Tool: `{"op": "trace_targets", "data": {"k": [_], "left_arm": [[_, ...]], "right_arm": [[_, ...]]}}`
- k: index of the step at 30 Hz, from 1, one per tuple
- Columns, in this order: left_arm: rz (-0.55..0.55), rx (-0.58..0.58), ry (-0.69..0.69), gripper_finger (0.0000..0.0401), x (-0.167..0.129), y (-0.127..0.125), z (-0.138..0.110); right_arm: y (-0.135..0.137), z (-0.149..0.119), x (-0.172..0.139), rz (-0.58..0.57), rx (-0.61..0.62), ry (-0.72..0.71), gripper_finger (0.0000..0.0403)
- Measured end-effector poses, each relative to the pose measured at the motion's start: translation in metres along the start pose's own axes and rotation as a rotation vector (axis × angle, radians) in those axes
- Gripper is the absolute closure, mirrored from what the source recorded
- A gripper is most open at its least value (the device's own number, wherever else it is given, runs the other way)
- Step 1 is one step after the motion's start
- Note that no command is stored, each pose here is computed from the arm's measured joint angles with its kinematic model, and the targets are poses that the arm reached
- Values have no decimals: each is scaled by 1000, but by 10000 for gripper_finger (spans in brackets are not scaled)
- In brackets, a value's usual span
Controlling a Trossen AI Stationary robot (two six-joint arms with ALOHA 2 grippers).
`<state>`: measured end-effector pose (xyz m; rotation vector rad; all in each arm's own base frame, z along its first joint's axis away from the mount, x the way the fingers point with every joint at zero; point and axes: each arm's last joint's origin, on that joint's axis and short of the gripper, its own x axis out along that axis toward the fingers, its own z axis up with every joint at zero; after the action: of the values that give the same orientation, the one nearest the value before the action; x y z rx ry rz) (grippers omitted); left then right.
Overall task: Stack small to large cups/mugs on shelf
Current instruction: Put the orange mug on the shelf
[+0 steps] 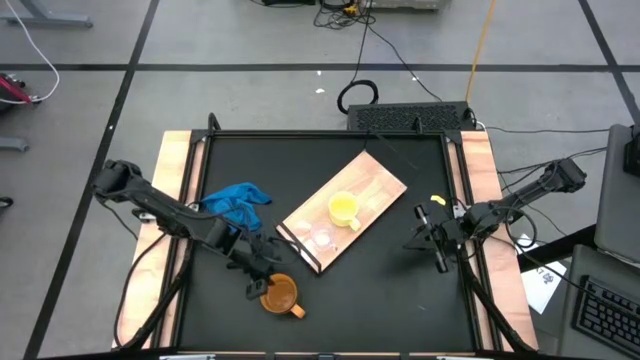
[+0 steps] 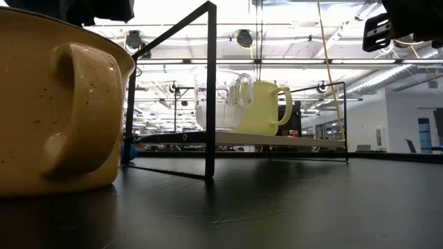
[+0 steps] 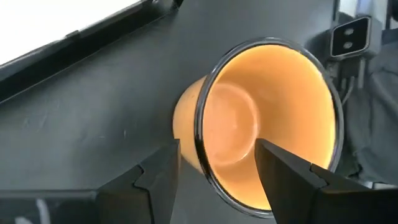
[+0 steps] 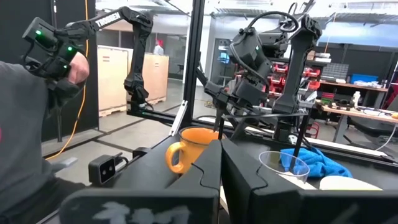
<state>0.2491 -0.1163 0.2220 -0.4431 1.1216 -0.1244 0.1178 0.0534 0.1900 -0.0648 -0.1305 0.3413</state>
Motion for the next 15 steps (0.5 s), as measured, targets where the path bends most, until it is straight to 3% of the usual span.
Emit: {"op": "trace_targets", "data": {"k": [15], "left_arm": [[51, 46, 28, 194, 24, 0, -1]], "right_arm": [[0, -1, 0, 1, 2, 11, 403]]}}
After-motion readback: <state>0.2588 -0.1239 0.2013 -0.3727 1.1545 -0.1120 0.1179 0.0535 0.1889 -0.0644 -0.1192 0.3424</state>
